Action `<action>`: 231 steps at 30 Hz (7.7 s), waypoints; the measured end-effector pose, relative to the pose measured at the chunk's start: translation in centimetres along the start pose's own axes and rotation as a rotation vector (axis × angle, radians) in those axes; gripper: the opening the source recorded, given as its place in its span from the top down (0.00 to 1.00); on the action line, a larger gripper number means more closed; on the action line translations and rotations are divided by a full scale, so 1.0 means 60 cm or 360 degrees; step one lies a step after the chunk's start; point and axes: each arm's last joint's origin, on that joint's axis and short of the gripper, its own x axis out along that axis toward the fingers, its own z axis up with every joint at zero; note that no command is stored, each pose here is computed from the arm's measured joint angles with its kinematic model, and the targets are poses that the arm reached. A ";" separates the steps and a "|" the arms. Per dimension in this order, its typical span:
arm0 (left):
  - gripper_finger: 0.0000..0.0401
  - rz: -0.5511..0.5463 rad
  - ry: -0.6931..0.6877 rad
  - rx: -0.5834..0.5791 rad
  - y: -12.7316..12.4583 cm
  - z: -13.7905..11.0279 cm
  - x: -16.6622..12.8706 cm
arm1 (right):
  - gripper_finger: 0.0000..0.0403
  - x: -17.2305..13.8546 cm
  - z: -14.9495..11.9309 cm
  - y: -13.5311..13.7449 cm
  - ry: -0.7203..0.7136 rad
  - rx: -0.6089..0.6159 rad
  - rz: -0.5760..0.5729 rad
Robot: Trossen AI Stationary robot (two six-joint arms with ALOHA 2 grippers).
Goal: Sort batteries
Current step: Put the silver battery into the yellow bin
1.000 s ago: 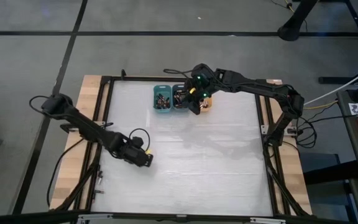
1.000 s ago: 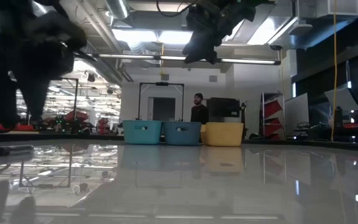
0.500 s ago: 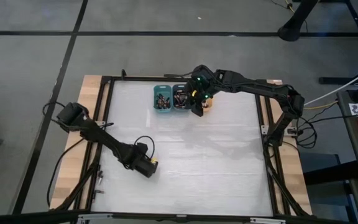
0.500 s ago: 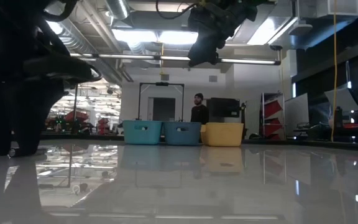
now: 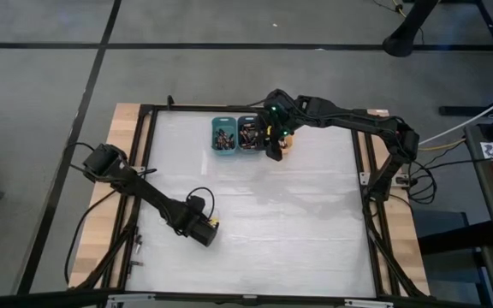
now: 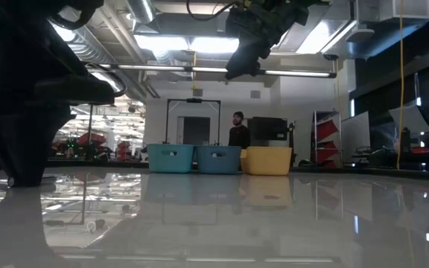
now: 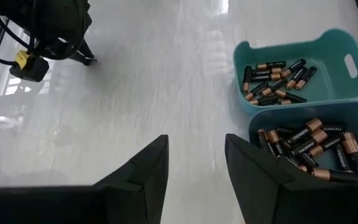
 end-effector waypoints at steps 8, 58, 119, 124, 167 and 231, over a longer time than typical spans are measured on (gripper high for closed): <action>0.96 -0.0069 0.0000 -0.0040 -0.002 0.006 -0.021 | 0.61 0.000 0.003 0.000 -0.0028 -0.0068 0.0009; 0.94 -0.1256 -0.1613 0.0942 0.083 0.264 -0.355 | 0.61 -0.007 0.121 0.101 -0.1042 0.0084 0.0482; 0.43 -0.0695 -0.0808 0.0720 0.142 0.257 -0.272 | 0.94 0.034 -0.109 -0.164 0.0116 0.0747 -0.0613; 0.43 -0.0707 -0.0797 0.0700 0.142 0.255 -0.272 | 0.94 0.060 -0.137 -0.169 0.0211 0.0782 -0.0600; 0.43 -0.0077 0.0637 0.1305 0.102 -0.078 -0.155 | 0.62 -0.081 -0.050 -0.027 -0.0284 0.0487 -0.0554; 0.59 0.0094 0.1059 0.0837 0.163 -0.144 -0.037 | 0.62 -0.081 -0.047 -0.027 -0.0319 0.0533 -0.0467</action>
